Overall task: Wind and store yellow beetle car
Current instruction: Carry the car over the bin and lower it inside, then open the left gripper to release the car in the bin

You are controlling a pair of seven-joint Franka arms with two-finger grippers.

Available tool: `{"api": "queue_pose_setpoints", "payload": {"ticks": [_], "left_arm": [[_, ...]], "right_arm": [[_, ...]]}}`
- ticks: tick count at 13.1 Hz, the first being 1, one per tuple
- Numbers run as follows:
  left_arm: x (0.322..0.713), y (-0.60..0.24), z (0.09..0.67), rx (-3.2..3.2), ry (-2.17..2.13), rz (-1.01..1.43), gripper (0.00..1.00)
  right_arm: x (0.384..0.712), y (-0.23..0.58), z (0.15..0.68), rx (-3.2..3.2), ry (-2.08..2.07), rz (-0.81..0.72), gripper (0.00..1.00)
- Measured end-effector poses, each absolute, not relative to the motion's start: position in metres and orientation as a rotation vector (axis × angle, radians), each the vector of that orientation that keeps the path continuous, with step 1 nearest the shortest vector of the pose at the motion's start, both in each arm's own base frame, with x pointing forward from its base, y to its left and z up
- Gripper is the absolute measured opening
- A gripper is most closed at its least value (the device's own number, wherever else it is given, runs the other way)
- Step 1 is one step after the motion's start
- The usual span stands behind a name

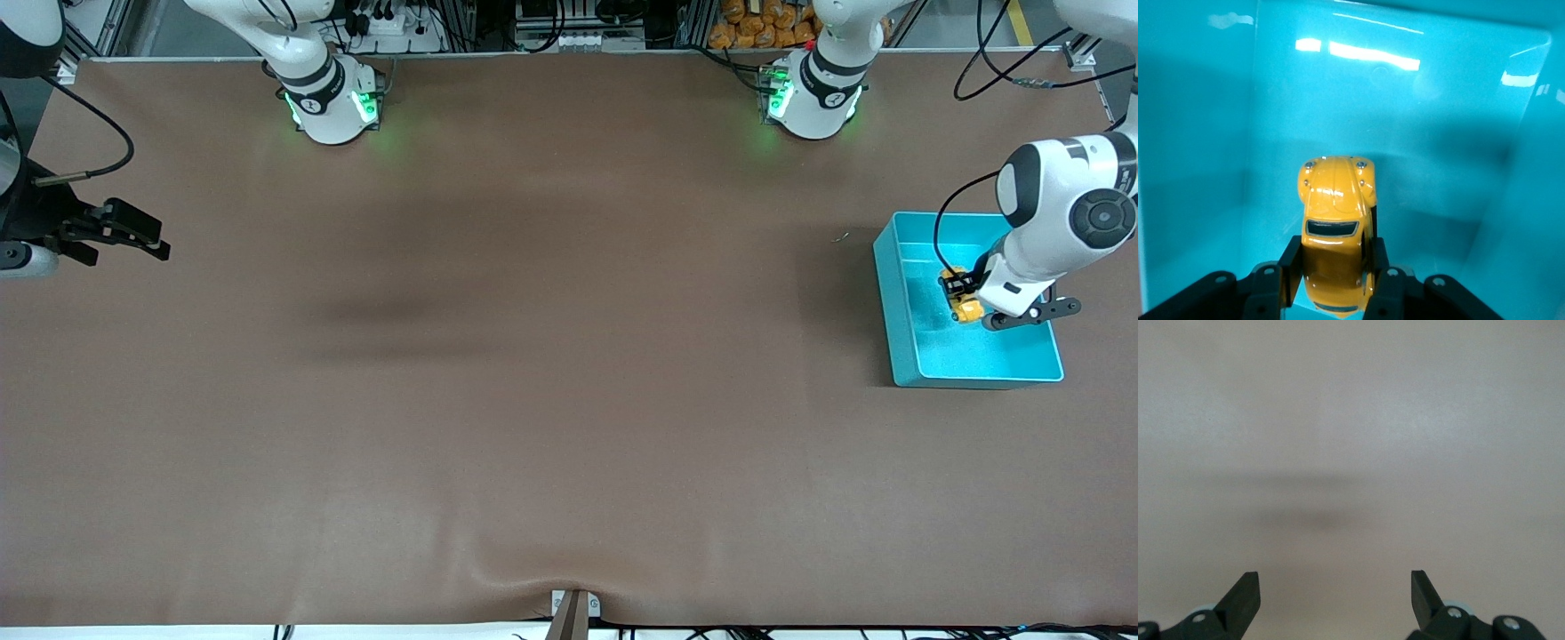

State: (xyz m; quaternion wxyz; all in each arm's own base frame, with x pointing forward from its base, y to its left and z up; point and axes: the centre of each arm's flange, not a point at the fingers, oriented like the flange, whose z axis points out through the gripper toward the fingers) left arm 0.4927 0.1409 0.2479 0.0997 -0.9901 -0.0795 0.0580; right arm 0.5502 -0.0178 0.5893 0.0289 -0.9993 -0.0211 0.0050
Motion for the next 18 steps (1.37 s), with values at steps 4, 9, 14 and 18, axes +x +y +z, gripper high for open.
{"api": "queue_pose_setpoints", "payload": {"ticks": [4,9,14,18], "left_arm": [[0.492,0.143,0.223,-2.925,-0.181,0.2,0.44],[0.489,0.143,0.201,-2.918,-0.111,0.227,0.44],[0.488,0.145,0.198,-2.918,-0.111,0.237,0.44],[0.488,0.145,0.196,-2.919,-0.11,0.241,0.51]], "right_arm": [[0.55,-0.018,0.589,-3.083,-0.065,0.018,1.0],[0.551,-0.018,0.587,-3.083,-0.065,0.023,1.0],[0.551,-0.018,0.586,-3.083,-0.065,0.024,1.0],[0.551,-0.018,0.586,-3.082,-0.065,0.025,1.0]]}}
